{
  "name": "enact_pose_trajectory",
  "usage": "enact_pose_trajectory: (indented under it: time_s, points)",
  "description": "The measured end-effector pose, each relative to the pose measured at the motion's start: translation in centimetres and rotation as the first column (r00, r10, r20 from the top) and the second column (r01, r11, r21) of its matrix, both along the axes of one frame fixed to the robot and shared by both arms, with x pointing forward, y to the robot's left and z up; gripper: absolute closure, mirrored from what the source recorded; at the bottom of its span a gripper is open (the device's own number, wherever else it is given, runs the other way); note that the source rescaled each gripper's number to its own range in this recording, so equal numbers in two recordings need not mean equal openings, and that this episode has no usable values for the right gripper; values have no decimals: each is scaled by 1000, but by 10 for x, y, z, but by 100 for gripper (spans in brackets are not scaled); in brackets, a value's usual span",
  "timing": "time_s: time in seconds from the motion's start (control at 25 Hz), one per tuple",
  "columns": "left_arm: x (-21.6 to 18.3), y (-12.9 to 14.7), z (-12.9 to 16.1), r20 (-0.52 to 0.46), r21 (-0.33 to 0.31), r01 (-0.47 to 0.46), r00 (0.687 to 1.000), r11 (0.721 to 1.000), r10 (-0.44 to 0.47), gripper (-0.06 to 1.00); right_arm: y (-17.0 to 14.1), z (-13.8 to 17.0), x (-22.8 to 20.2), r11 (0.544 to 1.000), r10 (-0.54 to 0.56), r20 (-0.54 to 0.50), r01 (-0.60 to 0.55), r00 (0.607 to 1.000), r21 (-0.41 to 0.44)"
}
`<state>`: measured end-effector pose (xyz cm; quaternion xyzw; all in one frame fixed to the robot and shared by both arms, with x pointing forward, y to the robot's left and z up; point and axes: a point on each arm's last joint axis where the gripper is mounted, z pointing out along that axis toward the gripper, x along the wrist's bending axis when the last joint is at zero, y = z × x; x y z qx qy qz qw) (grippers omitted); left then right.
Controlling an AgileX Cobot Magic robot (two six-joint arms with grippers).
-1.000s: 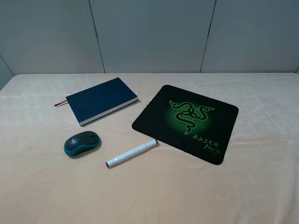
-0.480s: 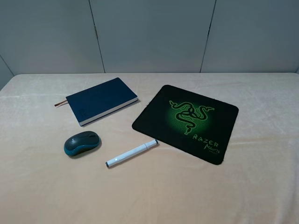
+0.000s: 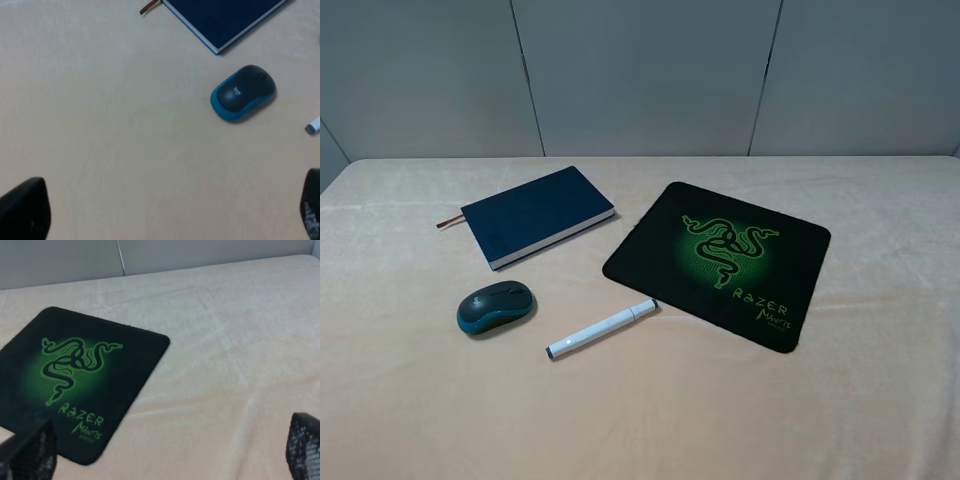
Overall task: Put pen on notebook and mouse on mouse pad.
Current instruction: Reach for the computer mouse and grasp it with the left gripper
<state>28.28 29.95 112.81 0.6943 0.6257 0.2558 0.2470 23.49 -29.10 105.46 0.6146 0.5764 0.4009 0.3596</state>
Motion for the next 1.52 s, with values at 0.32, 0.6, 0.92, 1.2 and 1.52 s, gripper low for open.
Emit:
enact_pose_trajectory:
  time_s: [0.32, 0.6, 0.92, 1.2, 1.52]
  points:
    - [54, -14, 10, -150, 24, 151, 978, 988, -146, -6, 0, 0, 0, 1000, 0, 0, 0, 1000, 0]
    - [102, -33, -7, -321, 42, 232, 924, 972, -206, -6, 0, 0, 0, 1000, 0, 0, 0, 1000, 0]
    - [154, -49, -43, -484, 40, 261, 850, 965, -209, -6, 0, 0, 0, 1000, 0, 0, 0, 1000, 0]
    - [189, -64, -86, -592, -7, 334, 758, 942, -273, -6, 0, 0, 0, 1000, 0, 0, 0, 1000, 0]
    - [212, -95, -136, -685, 40, 472, 655, 881, -319, -6, 0, 0, 0, 1000, 0, 0, 0, 1000, 0]
